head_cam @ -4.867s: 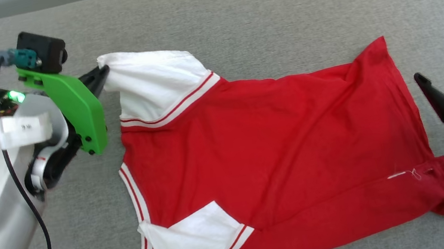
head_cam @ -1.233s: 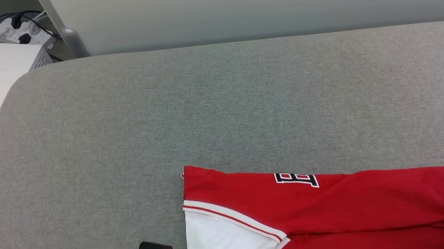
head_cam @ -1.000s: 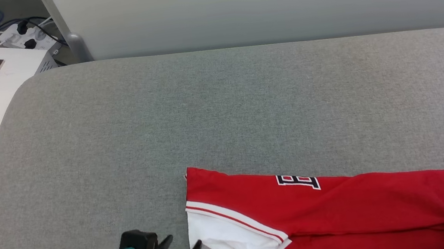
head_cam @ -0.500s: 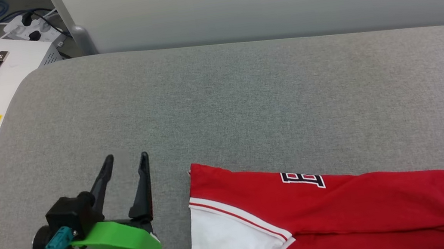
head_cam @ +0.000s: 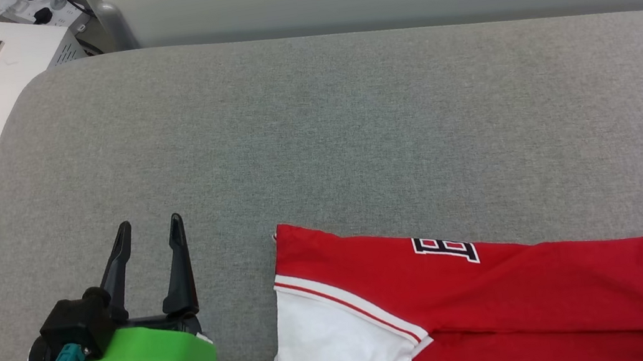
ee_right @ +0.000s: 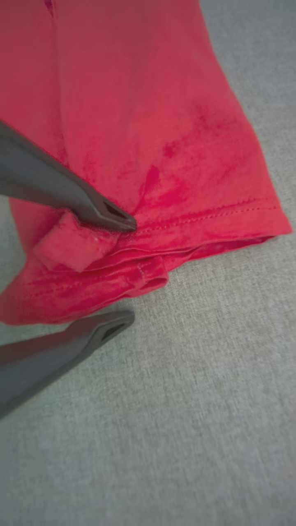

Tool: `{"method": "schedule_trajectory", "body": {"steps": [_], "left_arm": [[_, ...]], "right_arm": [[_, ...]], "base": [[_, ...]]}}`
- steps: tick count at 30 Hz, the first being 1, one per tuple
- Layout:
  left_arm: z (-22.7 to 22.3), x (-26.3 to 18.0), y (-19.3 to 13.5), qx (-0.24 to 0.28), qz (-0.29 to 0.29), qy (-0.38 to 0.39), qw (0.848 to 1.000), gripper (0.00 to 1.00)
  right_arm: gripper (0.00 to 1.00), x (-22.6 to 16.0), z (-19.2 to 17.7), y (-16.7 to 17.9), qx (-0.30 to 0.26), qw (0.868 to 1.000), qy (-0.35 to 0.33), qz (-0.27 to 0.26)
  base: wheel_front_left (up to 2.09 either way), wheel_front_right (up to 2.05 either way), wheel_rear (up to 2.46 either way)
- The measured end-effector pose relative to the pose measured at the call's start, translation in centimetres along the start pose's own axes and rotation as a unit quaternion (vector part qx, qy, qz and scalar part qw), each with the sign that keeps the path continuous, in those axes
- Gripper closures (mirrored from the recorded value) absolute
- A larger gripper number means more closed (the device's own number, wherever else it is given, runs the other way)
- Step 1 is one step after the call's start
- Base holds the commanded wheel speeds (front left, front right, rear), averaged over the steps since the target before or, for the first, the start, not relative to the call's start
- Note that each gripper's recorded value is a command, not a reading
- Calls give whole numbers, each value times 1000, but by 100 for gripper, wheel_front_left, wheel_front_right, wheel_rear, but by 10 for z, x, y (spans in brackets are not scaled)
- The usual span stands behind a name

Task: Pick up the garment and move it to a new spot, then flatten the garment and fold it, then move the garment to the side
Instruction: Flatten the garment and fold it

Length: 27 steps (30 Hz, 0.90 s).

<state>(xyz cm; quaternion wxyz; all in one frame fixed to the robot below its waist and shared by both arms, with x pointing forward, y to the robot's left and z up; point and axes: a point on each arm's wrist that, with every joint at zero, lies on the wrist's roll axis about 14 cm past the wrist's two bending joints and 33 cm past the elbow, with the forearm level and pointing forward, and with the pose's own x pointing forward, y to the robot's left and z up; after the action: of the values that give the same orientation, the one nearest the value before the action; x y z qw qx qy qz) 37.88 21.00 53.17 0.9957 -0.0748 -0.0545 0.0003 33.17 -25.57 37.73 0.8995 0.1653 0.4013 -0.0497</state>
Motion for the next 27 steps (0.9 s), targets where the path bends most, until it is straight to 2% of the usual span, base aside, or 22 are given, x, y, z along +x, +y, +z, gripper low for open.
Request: {"method": "schedule_trajectory", "body": {"steps": [5, 15, 16, 17, 18, 19, 27], "left_arm": [[-5, 2, 4, -1, 3, 1, 1000, 0], [-10, 3, 8, 2, 1, 0, 1000, 0], [-10, 3, 9, 3, 2, 0, 1000, 0], [-10, 3, 10, 3, 3, 1, 1000, 0], [-10, 3, 9, 4, 3, 0, 1000, 0], [-10, 3, 9, 4, 1, 0, 1000, 0], [-12, 0, 7, 3, -1, 0, 1000, 0]], "right_arm": [[0, 10, -17, 4, -3, 999, 32, 6], [0, 19, -27, 24, -8, 997, 58, 43], [15, 20, -27, 25, -7, 997, 59, 46], [62, 20, -28, 25, -7, 997, 60, 49], [86, 20, -27, 26, -7, 997, 59, 50], [100, 20, -27, 26, -7, 997, 58, 51], [100, 17, -19, 21, 1, 998, 29, 51]], "base": [[0, 0, 0], [0, 0, 0], [0, 0, 0], [0, 0, 0], [0, 0, 0], [0, 0, 0], [0, 0, 0]]}}
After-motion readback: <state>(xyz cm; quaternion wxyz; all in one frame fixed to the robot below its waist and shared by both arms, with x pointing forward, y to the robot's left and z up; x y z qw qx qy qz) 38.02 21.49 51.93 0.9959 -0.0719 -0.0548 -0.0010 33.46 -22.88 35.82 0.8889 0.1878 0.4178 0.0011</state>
